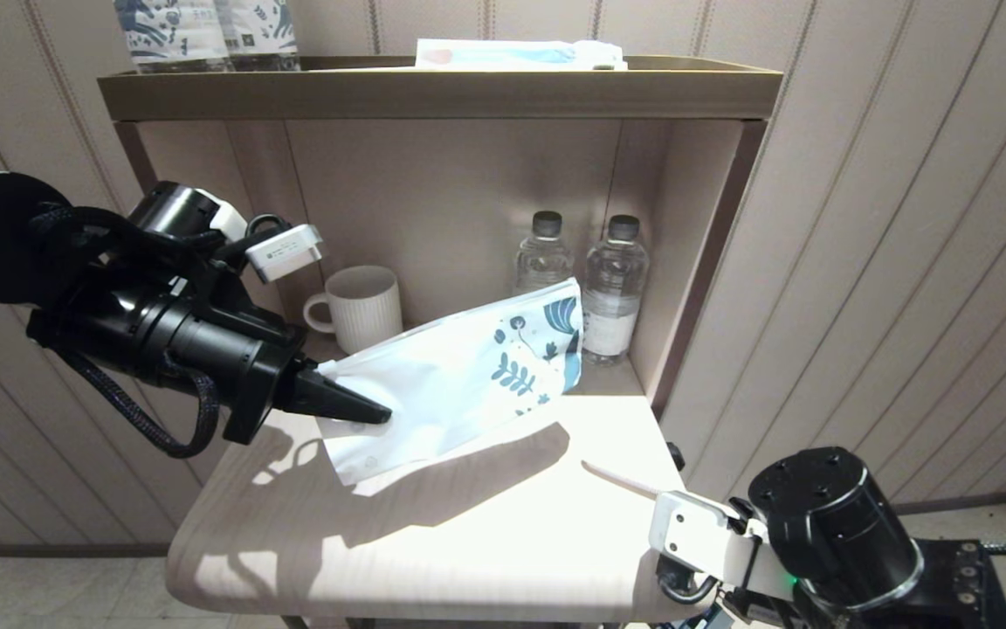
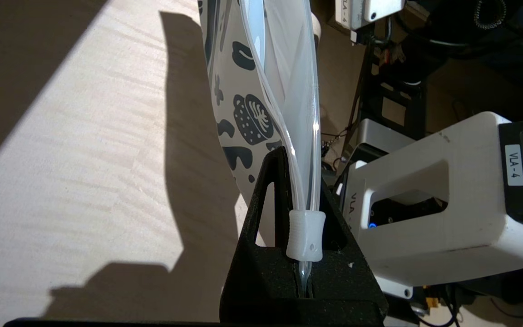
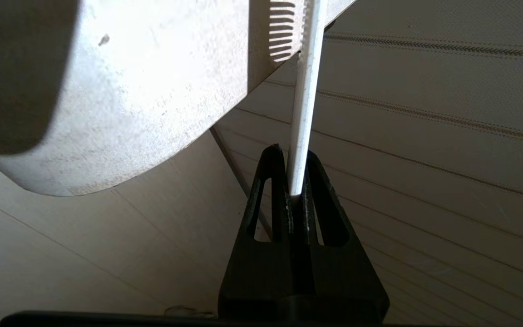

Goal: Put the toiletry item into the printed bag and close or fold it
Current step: Pick up the comb

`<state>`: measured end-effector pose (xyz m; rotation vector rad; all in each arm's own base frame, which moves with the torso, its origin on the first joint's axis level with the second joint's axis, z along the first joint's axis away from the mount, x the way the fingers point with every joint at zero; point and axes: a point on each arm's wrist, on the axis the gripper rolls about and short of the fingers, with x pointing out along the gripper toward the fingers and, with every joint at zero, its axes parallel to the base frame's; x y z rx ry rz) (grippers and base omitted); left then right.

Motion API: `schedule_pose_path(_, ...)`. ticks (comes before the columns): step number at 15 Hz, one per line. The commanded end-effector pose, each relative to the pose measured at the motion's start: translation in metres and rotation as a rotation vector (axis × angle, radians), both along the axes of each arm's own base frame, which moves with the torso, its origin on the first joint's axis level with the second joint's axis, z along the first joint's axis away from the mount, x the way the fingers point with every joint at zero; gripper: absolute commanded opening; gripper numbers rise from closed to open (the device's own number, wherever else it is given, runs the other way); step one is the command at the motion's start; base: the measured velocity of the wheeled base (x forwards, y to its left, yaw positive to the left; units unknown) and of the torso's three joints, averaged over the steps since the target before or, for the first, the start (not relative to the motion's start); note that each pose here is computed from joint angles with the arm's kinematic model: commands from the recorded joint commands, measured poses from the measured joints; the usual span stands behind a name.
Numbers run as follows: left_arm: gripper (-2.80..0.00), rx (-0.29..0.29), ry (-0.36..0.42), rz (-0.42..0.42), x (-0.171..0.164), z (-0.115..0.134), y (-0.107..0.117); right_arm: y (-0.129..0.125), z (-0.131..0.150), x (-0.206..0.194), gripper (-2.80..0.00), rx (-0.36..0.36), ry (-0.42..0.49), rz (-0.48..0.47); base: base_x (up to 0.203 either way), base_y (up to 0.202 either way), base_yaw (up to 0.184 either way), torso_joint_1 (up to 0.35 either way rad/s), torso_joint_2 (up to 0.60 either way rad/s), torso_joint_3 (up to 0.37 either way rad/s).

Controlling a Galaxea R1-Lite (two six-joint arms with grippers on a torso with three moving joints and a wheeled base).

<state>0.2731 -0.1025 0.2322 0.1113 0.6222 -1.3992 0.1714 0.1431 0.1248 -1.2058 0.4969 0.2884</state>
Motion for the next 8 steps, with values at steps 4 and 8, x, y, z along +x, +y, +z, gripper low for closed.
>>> schedule_pose_path(4, -2.8, 0.015, -0.039, -0.006, -0.003, 0.007, -0.004, -0.007, 0.048, 0.009, -2.8, 0.141, -0.153, -0.044, 0.0, 0.0, 0.0, 0.0, 0.0, 0.0)
schedule_pose_path(8, -2.8, 0.125, -0.16, 0.018, -0.013, 0.016, -0.021, -0.032, 0.12, -0.013, -2.8, 0.241, -0.258, -0.058, 0.0, 0.0, 0.0, 0.0, 0.0, 0.0)
